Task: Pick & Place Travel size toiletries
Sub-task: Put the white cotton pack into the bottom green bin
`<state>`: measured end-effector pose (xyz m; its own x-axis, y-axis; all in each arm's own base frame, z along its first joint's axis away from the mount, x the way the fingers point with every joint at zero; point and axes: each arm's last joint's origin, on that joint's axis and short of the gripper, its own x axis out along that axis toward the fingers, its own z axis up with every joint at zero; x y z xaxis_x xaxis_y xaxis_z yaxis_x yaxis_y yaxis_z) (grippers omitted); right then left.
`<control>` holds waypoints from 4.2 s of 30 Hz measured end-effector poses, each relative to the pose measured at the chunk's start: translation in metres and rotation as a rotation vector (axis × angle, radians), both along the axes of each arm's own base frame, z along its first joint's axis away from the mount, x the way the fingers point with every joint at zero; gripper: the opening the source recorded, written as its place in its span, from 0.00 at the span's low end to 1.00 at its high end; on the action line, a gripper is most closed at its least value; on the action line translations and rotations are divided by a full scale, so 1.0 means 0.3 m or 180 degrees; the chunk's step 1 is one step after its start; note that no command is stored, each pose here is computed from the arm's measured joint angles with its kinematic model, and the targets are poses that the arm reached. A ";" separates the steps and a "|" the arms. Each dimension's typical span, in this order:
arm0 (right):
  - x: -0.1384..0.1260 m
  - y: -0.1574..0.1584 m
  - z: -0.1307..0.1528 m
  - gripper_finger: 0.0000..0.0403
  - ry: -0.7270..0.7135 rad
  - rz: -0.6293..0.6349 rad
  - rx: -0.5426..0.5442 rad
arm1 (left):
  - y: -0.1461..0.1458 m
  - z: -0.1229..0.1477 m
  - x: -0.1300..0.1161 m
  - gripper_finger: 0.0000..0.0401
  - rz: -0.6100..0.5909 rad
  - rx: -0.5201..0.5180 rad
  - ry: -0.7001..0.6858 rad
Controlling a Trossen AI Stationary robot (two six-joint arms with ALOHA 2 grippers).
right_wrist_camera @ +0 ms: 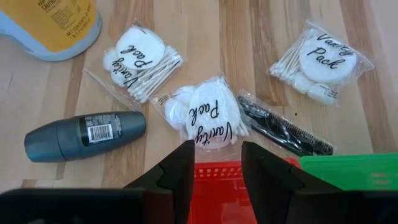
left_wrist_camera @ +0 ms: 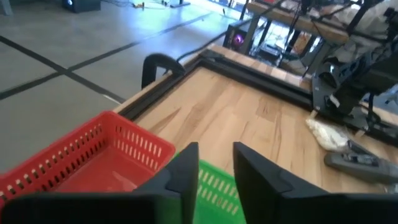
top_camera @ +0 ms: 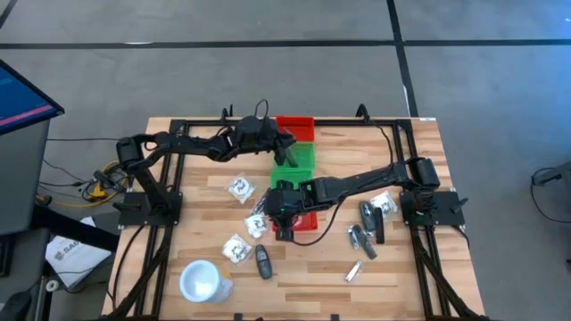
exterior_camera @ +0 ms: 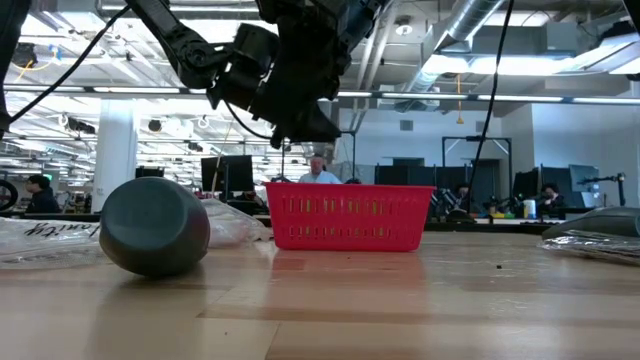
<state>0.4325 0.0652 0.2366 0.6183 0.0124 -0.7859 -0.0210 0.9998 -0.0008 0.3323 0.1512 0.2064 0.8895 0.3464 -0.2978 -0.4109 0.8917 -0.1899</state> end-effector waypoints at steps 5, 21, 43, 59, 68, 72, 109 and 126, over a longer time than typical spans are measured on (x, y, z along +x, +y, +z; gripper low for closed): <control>0.000 0.000 0.000 0.30 0.0003 0.0000 -0.0001 | -0.005 -0.018 -0.005 0.32 -0.0078 -0.0078 0.0174; -0.004 0.002 -0.004 0.30 0.0048 -0.0018 0.0010 | -0.180 0.051 -0.263 0.35 -0.0344 -0.0124 0.0708; -0.042 0.053 -0.053 0.30 0.0241 -0.0323 -0.0187 | -0.277 -0.163 -0.524 0.35 0.0249 -0.0729 0.0942; -0.098 0.135 -0.066 0.30 0.0404 -0.0699 -0.0616 | -0.270 -0.199 -0.546 0.35 0.0188 -0.1050 0.1230; -0.112 0.165 -0.067 0.30 0.0393 -0.0736 -0.0725 | -0.265 -0.237 -0.537 0.35 0.0220 -0.1119 0.1434; -0.114 0.171 -0.067 0.30 0.0388 -0.0747 -0.0729 | -0.263 -0.271 -0.531 0.35 0.0235 -0.1189 0.1610; -0.041 0.034 -0.041 0.30 -0.0052 -0.1107 -0.0802 | -0.353 -0.131 -0.538 0.00 -0.0118 -0.0730 0.0921; 0.056 -0.193 -0.005 0.30 -0.0583 -0.0844 0.0273 | -0.466 -0.091 -0.539 0.00 -0.0071 0.0044 0.0839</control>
